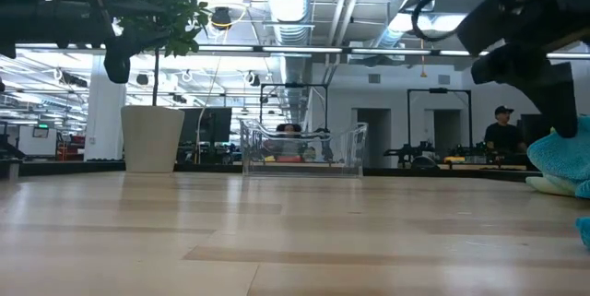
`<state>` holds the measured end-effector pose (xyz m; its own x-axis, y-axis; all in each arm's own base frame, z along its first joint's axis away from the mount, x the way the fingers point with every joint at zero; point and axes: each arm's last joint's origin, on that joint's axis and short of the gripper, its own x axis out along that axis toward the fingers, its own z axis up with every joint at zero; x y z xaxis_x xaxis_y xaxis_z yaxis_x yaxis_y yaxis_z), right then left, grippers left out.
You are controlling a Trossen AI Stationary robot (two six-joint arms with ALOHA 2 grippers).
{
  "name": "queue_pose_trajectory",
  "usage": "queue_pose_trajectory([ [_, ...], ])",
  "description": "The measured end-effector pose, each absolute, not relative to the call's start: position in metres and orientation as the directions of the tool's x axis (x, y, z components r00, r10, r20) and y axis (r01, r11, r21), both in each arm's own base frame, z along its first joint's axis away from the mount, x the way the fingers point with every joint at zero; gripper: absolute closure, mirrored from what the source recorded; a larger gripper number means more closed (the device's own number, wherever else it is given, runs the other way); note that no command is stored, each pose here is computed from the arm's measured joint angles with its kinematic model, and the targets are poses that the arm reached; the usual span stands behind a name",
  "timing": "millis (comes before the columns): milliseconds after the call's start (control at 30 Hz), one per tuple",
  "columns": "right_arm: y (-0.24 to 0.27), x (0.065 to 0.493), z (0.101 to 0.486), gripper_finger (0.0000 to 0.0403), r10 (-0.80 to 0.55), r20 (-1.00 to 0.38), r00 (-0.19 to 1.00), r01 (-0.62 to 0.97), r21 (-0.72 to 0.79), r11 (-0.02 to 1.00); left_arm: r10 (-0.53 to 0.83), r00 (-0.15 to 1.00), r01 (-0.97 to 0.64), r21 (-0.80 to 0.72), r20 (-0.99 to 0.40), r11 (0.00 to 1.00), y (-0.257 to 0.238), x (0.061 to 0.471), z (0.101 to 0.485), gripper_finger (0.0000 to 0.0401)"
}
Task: Fold microfiber towels
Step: Fold the blue microfiber towel
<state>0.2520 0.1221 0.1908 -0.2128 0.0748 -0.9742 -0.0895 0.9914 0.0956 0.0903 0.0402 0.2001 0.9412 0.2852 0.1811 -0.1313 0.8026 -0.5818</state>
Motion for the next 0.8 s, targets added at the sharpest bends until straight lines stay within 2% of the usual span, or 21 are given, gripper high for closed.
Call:
queue_pose_trajectory([
  [133,0.1232,0.2527,0.1854,0.0149,0.063,-0.969,-0.238,-0.106,0.090,0.990,0.285,0.941,-0.131,-0.582,0.180,0.803,0.0402,0.0903,0.2000,0.0222],
  [233,0.1232,0.2523,0.1826,0.0186,0.053,-0.964,-0.260,-0.104,0.082,0.991,0.285,0.942,-0.131,-0.582,0.180,0.803,0.0402,0.0903,0.2000,0.0222],
  [567,0.1215,0.2513,0.1832,0.0382,0.047,-0.961,-0.273,-0.102,0.078,0.992,0.283,0.943,-0.131,-0.582,0.177,0.802,0.0402,0.0903,0.1997,0.0222],
  [800,0.1204,0.2553,0.1864,0.0391,0.027,-0.970,-0.243,-0.126,0.059,0.990,0.283,0.943,-0.128,-0.589,0.178,0.798,0.0402,0.0903,0.1998,0.0222],
])
